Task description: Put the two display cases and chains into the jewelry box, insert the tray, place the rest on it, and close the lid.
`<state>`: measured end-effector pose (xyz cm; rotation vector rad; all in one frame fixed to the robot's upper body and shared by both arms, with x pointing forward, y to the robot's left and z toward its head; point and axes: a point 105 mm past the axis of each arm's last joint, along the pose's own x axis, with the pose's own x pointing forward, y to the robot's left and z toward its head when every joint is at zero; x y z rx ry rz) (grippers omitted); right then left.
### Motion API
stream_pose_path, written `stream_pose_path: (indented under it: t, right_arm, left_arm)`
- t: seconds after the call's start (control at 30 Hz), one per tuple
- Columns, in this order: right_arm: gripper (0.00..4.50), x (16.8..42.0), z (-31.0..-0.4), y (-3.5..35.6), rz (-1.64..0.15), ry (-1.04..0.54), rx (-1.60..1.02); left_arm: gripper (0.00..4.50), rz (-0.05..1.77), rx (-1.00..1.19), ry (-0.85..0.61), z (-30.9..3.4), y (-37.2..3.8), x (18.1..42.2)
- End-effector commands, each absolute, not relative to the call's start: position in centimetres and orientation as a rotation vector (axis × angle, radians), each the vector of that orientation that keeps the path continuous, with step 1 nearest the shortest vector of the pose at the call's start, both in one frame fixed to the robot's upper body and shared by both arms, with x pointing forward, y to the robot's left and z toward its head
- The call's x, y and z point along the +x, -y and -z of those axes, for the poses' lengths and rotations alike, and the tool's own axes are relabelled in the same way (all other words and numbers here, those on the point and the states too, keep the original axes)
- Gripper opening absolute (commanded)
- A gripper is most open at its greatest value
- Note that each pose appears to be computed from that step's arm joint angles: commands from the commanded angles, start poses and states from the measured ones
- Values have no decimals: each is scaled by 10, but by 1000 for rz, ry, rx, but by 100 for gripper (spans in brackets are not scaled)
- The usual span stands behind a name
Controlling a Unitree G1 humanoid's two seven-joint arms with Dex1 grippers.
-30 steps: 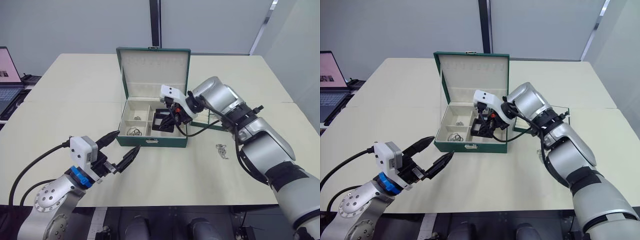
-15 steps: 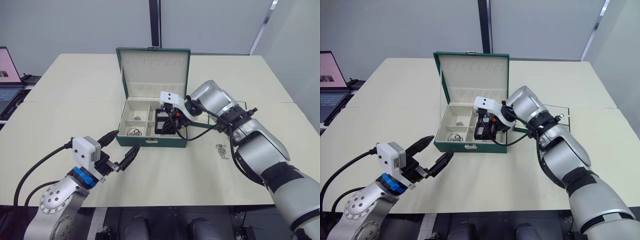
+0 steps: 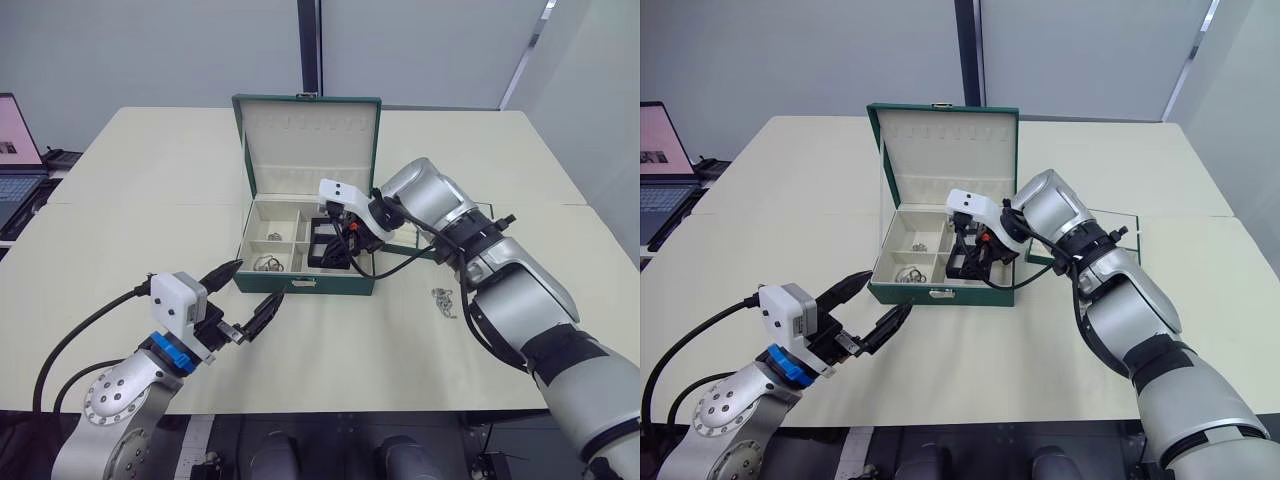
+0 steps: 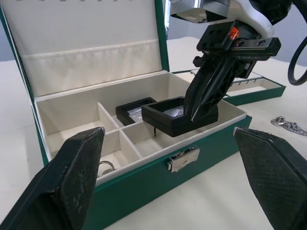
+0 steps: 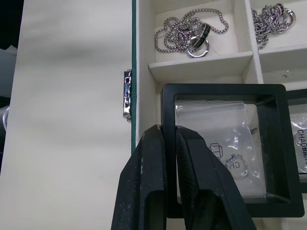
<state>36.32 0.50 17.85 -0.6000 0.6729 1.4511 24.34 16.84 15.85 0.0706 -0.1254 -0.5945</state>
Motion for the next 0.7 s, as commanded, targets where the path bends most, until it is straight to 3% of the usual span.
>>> stream_pose_path:
  t: [0.03,0.7]
  right_arm:
    - [8,360,-192,-10,-1466,-622,-591]
    - [8,360,-184,-6,-1450,-611,-631]
  left_arm:
    - [450,605,86,173,-168,-166,241]
    - [450,575,60,189,-170,-169,244]
